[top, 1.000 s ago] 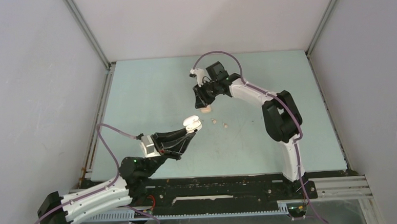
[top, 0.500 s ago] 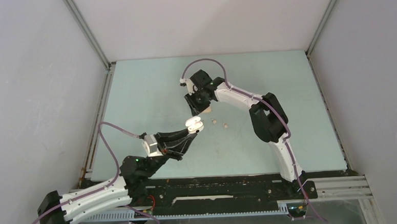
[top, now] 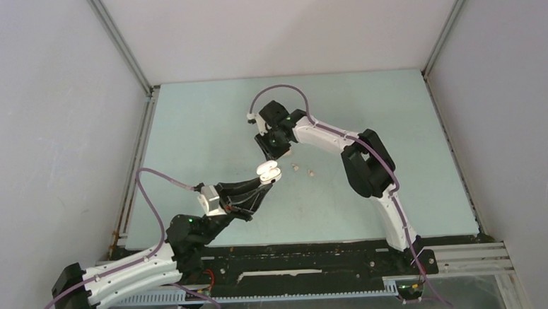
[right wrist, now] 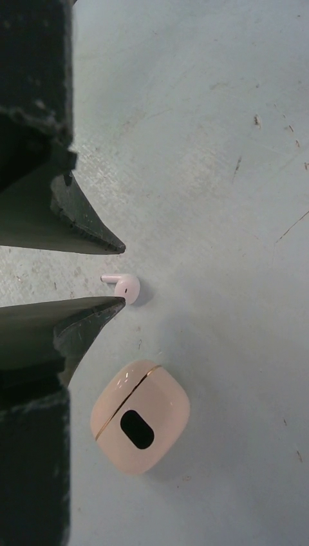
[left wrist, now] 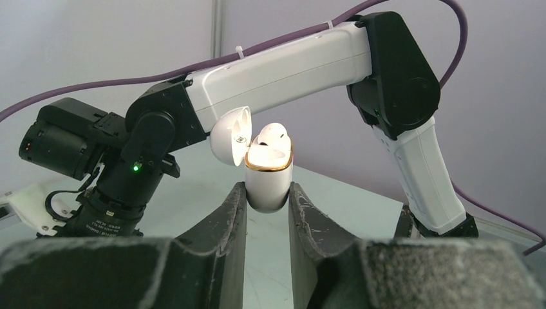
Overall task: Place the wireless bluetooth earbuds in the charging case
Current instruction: Pick up the earbud from the center of the board.
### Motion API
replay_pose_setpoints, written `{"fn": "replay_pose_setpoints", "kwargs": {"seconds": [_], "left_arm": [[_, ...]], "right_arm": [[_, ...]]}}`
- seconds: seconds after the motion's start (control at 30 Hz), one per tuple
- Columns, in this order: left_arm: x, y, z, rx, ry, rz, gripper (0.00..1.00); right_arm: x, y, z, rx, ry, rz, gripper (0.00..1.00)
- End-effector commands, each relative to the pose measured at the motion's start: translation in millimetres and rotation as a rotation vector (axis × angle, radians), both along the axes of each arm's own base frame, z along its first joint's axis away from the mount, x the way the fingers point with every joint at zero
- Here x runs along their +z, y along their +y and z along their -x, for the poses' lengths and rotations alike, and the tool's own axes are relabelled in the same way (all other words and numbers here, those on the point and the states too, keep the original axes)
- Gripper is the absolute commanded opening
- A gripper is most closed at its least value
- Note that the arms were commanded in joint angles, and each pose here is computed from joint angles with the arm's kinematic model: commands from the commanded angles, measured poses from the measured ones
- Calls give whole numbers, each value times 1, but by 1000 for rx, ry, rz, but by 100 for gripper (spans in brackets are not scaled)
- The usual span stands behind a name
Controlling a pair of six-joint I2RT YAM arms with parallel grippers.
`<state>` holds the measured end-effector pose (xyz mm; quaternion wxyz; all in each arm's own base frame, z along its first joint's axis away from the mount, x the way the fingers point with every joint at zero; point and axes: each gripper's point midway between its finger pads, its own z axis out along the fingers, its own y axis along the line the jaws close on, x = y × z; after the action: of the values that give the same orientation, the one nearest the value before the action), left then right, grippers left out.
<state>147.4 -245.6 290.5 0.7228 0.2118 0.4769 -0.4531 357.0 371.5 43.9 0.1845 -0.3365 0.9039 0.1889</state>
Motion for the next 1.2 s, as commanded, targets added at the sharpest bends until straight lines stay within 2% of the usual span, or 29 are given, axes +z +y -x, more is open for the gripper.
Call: {"fn": "replay_pose_setpoints", "kwargs": {"seconds": [0.0,0.7,0.93,1.17], "left_arm": [[25,4,2,9,-45,45,0],[20,3,2,8,-47,35,0],[16,7,2,16,-42,39,0],[13,8,2,18,-38,38,0]], "right_arm": [[-11,2,-2,-20,3,23,33],[-42,-2,16,-30,11,137,31],[-50,-1,20,-70,28,151,27],[-62,-6,20,-97,36,185,27]]}}
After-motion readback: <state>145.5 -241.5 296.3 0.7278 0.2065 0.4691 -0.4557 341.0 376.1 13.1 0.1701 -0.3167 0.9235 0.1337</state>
